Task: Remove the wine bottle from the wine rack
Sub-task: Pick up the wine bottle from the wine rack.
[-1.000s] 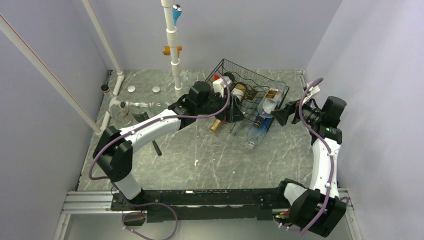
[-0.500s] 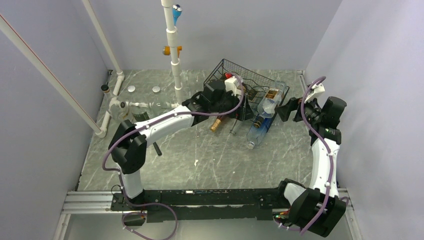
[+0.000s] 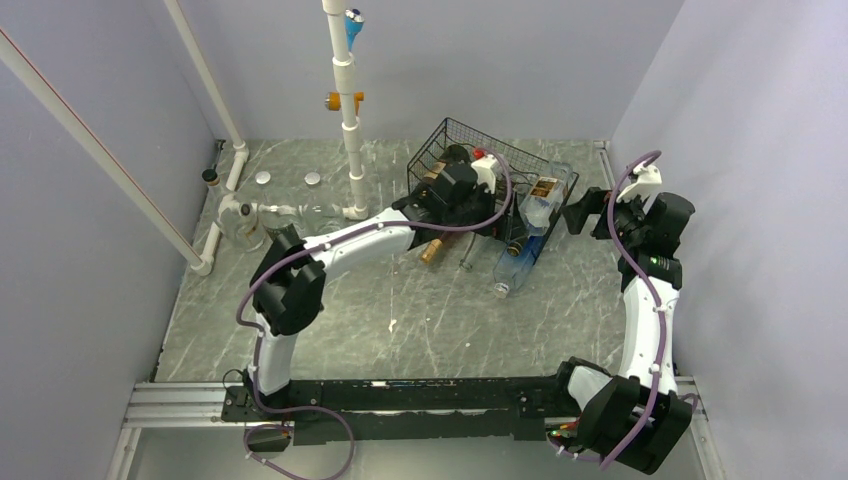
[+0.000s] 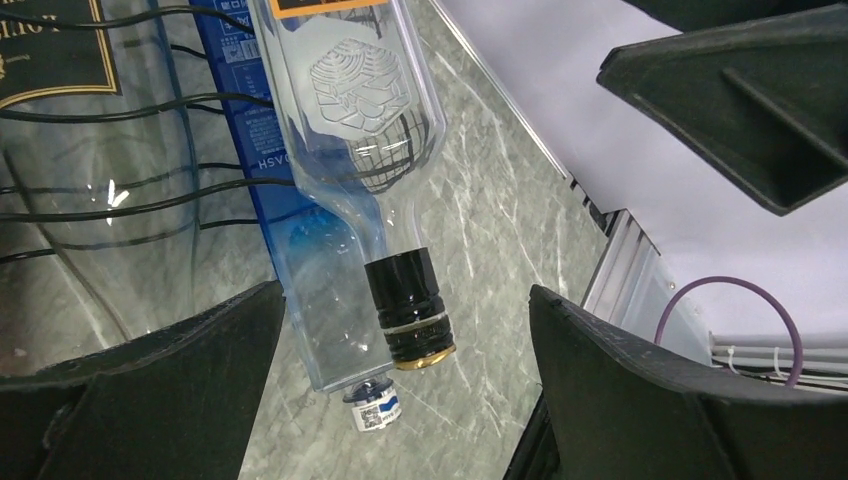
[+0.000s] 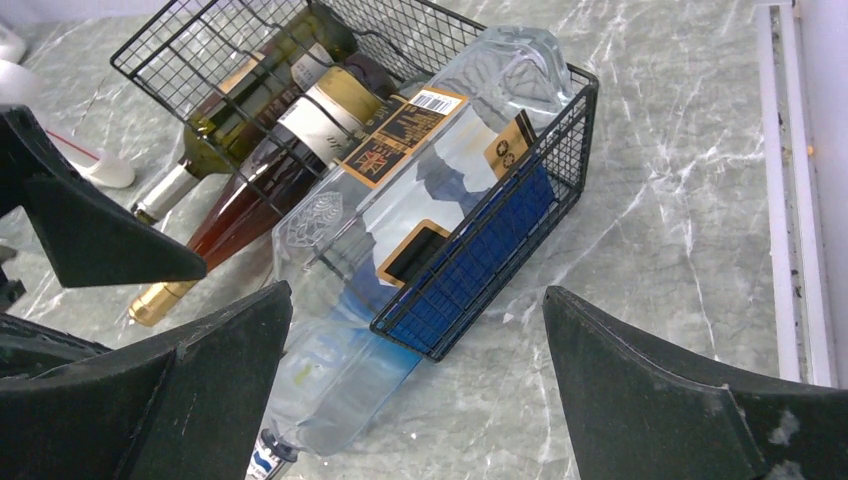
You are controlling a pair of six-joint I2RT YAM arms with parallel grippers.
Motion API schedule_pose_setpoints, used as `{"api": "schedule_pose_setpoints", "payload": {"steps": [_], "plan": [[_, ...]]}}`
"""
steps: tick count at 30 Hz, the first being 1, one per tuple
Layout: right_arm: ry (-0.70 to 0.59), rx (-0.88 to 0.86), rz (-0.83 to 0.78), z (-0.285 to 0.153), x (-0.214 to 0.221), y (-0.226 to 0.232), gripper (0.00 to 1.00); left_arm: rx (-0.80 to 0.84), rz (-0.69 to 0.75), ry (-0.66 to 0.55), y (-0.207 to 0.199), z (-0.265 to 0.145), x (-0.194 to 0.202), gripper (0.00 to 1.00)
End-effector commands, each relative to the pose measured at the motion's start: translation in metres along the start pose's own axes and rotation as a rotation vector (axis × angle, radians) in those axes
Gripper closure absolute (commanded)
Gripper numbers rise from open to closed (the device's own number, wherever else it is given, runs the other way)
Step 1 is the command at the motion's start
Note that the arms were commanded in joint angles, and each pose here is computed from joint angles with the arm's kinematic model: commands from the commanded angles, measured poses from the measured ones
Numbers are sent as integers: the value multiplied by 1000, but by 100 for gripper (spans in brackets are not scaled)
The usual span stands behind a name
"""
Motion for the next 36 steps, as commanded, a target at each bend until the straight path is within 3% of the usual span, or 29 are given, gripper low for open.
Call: {"api": "schedule_pose_setpoints", "payload": {"steps": [1,6,9,24,36], "plan": [[-34,63,16,1,-8,-10,0,2,18,-47,-15,10,-9,5],[-35,69,27,2,-7,-11,0,-53,18,-58,-13,23,-3,13],[-33,74,30,2,-6,-12,0,-88,22,-59,-9,32,2,23],[-38,70,27,1,-8,-11,0,-195,15,-58,-2,58,5,46],[-42,70,26,0,-9,-10,0,-228,29,-34,0,74,19,47]]}}
Point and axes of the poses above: each gripper's point midway between its finger pads, its own z axis out along the fingers, its own y axis along the line the jaws close on, x = y × z, the point moved 2 cm from there along -z, back along the fingers, and after that the axes turned 9 degrees about -z, right-handed, at the moved point
